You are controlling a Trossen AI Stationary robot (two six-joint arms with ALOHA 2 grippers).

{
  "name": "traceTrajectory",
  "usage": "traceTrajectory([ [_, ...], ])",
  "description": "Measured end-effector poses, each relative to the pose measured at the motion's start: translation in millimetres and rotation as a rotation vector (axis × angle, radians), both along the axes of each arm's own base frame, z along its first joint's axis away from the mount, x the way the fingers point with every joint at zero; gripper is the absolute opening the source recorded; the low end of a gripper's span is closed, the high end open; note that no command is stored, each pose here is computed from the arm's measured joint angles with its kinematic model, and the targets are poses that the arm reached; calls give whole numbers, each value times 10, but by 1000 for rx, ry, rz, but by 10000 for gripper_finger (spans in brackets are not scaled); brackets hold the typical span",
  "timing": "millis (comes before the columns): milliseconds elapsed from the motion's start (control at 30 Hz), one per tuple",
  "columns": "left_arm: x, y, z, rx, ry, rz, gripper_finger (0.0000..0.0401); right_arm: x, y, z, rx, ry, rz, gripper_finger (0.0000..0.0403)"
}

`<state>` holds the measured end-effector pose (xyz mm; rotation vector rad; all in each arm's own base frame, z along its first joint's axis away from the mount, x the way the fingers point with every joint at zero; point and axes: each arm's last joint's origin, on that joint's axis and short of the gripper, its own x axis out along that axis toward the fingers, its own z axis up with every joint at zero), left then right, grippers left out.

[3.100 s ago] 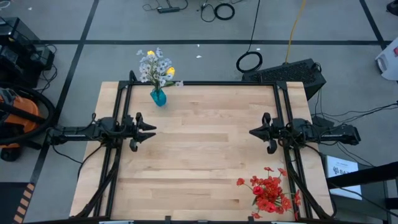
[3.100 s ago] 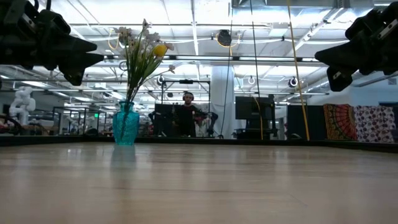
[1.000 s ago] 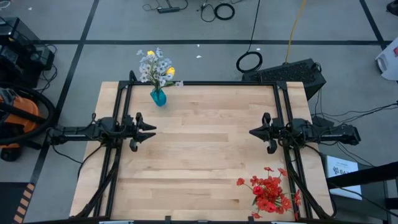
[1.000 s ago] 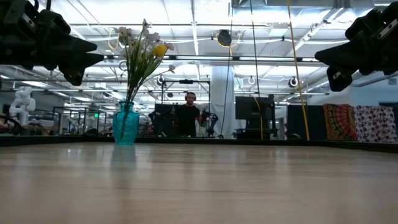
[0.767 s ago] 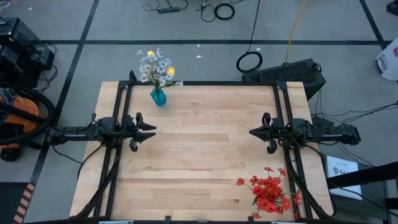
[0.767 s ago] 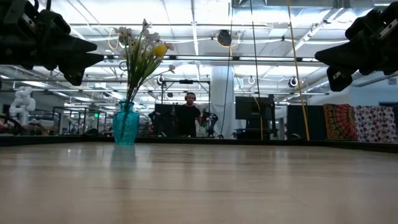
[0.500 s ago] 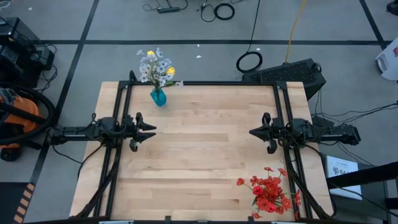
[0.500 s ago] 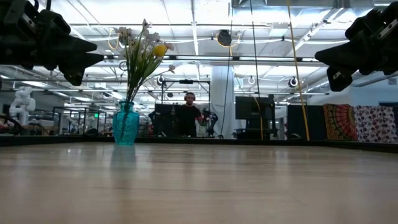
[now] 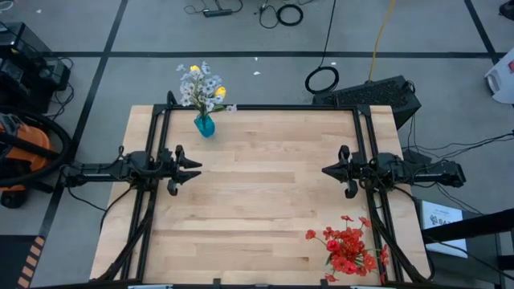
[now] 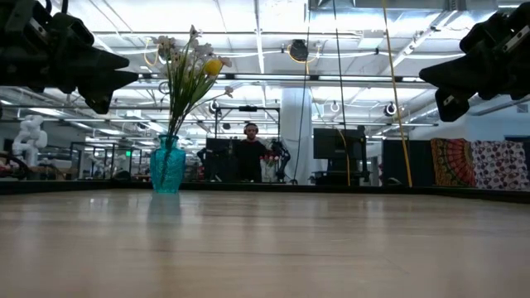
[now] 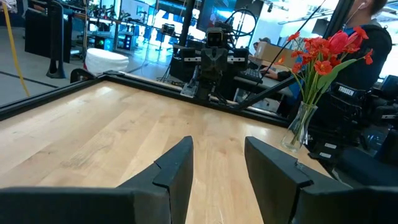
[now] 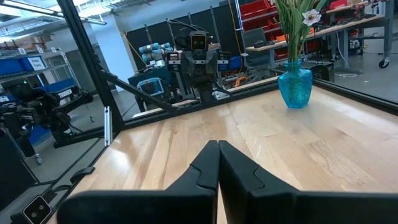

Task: Sort flowers into vase by color
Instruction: Return to Home Position

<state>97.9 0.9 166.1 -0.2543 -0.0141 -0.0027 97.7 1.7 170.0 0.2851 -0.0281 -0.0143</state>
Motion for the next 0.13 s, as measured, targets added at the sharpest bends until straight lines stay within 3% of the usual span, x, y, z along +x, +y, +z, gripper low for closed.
traceTrajectory([
  [133, 0, 0, 0, 0, 0, 0, 150, 0, 0, 0, 0, 0, 0, 0],
])
